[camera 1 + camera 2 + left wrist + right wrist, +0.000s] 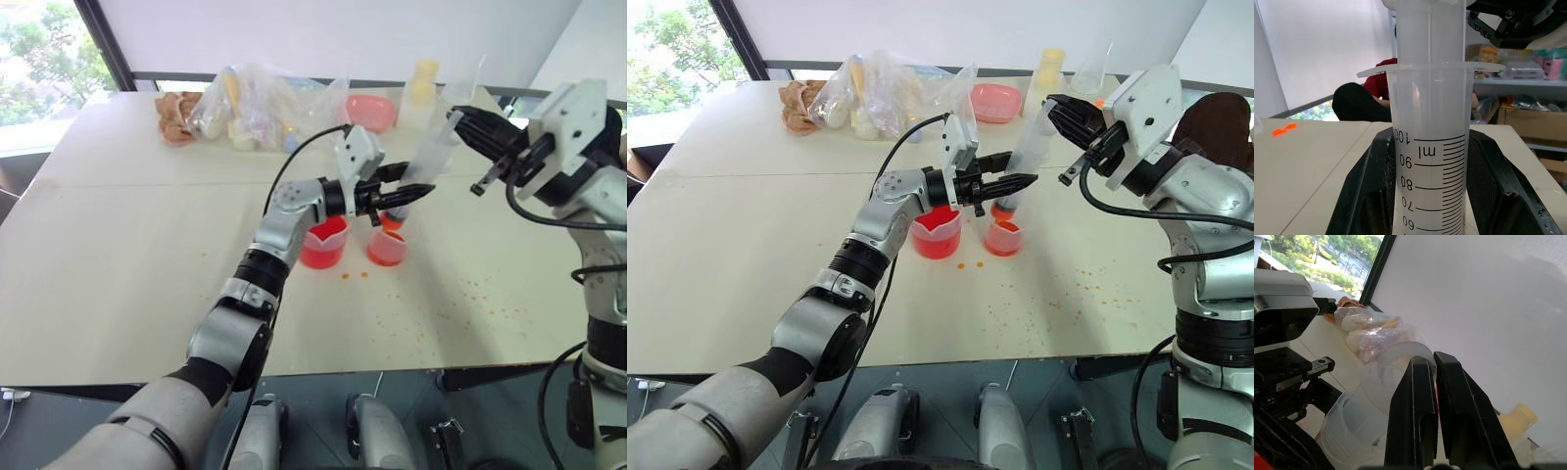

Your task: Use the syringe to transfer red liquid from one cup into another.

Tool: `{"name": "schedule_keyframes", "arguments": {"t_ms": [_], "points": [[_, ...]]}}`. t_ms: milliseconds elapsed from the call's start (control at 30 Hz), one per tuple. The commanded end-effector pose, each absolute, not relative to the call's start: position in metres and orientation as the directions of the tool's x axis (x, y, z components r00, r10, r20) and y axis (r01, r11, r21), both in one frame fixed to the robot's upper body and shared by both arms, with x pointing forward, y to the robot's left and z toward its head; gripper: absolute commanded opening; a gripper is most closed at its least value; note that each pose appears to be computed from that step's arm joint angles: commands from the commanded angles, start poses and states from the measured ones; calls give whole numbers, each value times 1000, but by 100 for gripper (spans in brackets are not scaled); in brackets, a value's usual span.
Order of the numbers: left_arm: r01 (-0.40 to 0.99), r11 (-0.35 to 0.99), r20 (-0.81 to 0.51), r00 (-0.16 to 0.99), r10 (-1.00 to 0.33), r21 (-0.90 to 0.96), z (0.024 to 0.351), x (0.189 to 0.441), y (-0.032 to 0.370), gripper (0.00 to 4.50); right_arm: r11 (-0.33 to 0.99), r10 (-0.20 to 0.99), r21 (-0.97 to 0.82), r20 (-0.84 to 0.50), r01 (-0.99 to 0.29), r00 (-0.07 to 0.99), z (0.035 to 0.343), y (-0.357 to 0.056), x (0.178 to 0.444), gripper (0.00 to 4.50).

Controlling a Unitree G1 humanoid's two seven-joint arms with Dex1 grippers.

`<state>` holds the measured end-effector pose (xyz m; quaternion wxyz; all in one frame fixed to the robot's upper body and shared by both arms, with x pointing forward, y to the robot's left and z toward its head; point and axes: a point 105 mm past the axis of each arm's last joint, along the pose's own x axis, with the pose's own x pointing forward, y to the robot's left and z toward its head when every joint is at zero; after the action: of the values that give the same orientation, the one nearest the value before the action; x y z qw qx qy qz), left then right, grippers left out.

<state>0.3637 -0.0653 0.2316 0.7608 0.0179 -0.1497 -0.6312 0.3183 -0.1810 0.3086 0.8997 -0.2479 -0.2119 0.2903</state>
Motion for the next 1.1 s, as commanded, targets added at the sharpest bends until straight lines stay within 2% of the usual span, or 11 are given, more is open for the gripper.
{"name": "schedule_keyframes", "arguments": {"t_ms": [33,400,833,967,1100], "points": [[942,207,333,112,-936,263,276,352,-71,143,675,675,-563,213,-476,706,300,-166,314,6],[947,187,407,69,-911,260,304,340,-73,143,681,688,-500,189,-534,700,280,-156,314,6],[950,179,425,56,-904,256,311,338,-74,143,700,673,-461,173,-545,719,267,-156,316,6],[957,157,412,44,-910,245,306,335,-75,143,765,622,-417,277,-491,732,288,-174,314,133],[962,147,410,41,-911,231,304,334,-74,143,804,562,-421,308,-419,768,298,-192,311,342]]}}
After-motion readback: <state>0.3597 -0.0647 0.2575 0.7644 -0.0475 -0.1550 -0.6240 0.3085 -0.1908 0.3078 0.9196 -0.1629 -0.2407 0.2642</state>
